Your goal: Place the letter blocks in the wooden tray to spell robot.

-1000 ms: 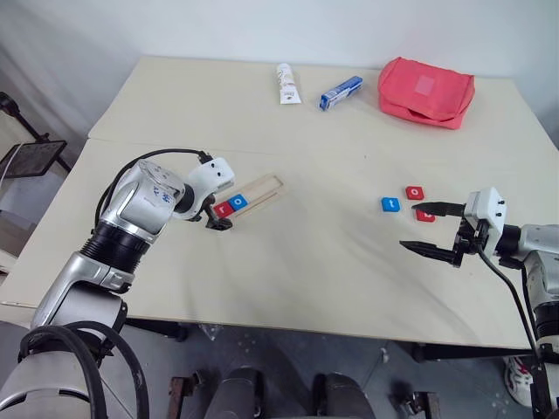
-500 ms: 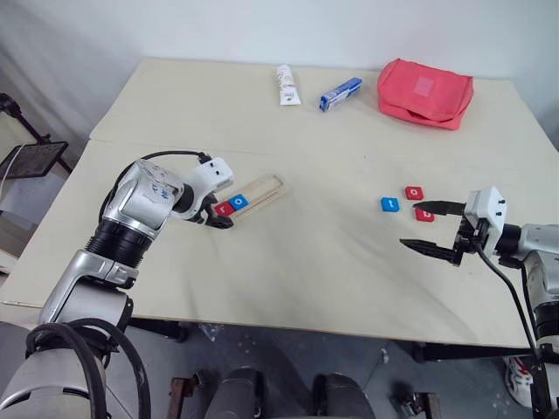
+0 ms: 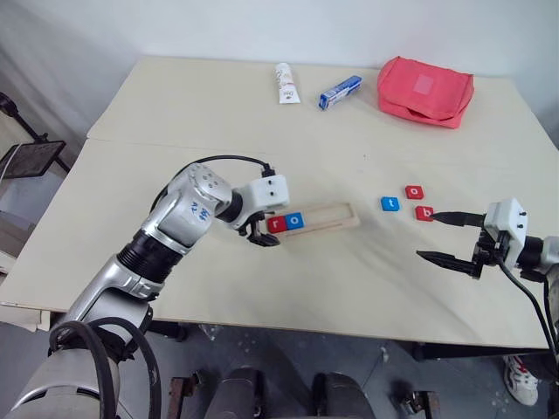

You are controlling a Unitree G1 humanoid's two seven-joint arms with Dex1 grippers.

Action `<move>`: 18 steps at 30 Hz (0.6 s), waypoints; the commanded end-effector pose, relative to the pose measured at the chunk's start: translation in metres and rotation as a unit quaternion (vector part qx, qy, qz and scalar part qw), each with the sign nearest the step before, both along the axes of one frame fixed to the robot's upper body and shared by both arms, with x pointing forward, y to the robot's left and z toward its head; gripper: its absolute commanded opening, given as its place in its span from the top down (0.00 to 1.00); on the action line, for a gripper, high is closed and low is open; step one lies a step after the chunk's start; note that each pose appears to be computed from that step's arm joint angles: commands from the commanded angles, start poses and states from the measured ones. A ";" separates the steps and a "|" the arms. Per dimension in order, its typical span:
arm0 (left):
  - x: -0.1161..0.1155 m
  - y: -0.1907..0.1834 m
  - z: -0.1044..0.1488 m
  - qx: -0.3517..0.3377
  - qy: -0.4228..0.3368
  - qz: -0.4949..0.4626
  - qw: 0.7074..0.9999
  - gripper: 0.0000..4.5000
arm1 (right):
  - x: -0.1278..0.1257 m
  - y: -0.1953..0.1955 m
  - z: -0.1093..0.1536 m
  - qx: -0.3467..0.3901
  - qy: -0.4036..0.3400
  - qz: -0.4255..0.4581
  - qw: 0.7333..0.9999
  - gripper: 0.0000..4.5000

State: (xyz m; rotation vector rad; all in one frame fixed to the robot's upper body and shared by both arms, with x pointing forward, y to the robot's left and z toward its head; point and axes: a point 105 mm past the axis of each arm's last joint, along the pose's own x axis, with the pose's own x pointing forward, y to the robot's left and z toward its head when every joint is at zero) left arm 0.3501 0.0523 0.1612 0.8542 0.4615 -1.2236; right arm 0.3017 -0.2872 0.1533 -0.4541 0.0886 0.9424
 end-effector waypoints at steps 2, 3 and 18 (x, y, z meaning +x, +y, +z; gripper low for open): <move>-0.021 -0.033 0.002 0.014 -0.019 -0.080 0.997 0.24 | -0.015 -0.013 0.013 -0.013 -0.035 -0.015 0.999 0.00; -0.023 -0.036 0.000 0.016 -0.018 -0.087 0.996 0.24 | -0.018 -0.014 0.012 -0.012 -0.035 -0.019 0.999 0.00; -0.019 -0.059 -0.011 0.033 -0.024 -0.094 0.995 0.24 | -0.035 -0.025 0.008 -0.012 -0.042 -0.059 0.997 0.00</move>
